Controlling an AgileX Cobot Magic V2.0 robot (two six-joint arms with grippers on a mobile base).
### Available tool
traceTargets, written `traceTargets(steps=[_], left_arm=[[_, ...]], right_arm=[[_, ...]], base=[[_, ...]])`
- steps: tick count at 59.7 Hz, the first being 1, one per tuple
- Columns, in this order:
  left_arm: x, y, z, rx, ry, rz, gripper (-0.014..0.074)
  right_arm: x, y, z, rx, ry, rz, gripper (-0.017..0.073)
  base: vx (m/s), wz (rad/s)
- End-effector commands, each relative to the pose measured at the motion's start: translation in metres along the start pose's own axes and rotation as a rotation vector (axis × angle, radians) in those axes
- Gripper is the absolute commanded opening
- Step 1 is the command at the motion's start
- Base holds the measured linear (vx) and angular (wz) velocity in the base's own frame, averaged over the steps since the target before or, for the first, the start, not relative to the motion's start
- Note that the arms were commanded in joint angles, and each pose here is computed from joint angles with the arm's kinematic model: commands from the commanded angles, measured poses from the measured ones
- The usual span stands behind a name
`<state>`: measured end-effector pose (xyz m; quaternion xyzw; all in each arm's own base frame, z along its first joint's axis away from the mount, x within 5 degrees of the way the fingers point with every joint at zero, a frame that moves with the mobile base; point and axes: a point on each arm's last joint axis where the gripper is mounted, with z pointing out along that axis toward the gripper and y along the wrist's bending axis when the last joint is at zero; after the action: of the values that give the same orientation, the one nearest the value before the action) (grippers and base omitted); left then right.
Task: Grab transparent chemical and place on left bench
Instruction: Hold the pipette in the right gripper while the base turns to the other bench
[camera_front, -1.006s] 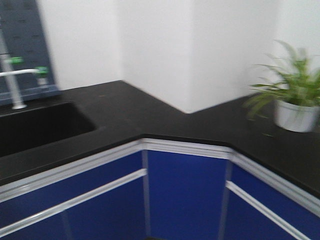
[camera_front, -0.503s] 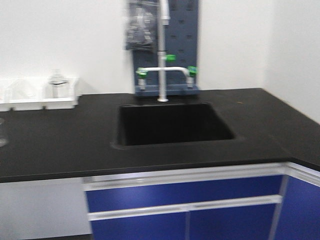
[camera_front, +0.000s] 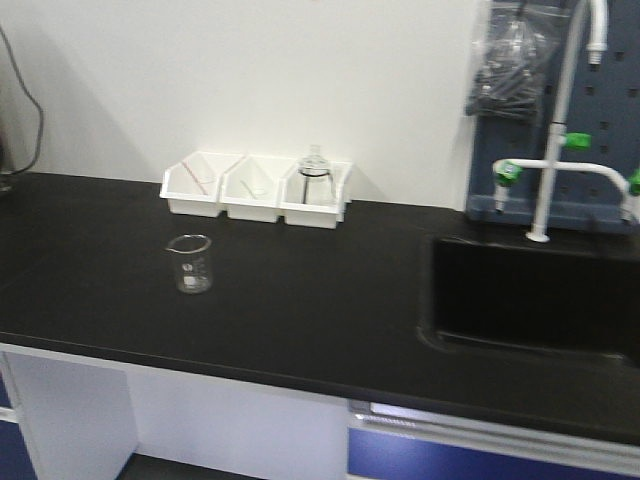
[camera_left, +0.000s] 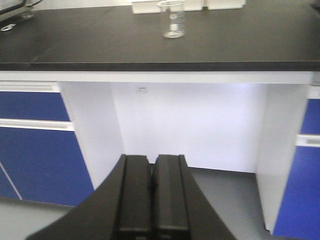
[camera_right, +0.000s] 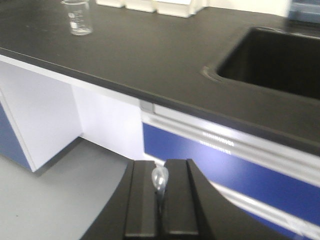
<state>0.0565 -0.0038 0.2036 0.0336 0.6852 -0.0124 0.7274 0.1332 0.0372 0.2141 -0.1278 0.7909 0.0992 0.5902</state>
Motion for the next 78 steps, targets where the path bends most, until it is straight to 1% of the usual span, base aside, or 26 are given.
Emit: traceTargets(steps=[1, 47, 78], left_arm=[[-0.0028, 0.0001, -0.0013, -0.002, -0.081, -0.009, -0.0003], [-0.0028, 0.0001, -0.0013, -0.002, -0.081, -0.009, -0.0003], [-0.0028, 0.0001, -0.0013, -0.002, -0.081, -0.009, -0.0003]], right_arm=[[-0.0163, 0.0027, -0.0002, -0.033, -0.101, -0.007, -0.0003], [-0.0163, 0.0027, -0.0002, -0.033, -0.101, -0.007, -0.0003], [-0.0163, 0.0027, -0.0002, -0.033, -0.101, -0.007, -0.0003]], base=[[0.31, 0.37], [0.35, 0.25], [0.28, 0.09]])
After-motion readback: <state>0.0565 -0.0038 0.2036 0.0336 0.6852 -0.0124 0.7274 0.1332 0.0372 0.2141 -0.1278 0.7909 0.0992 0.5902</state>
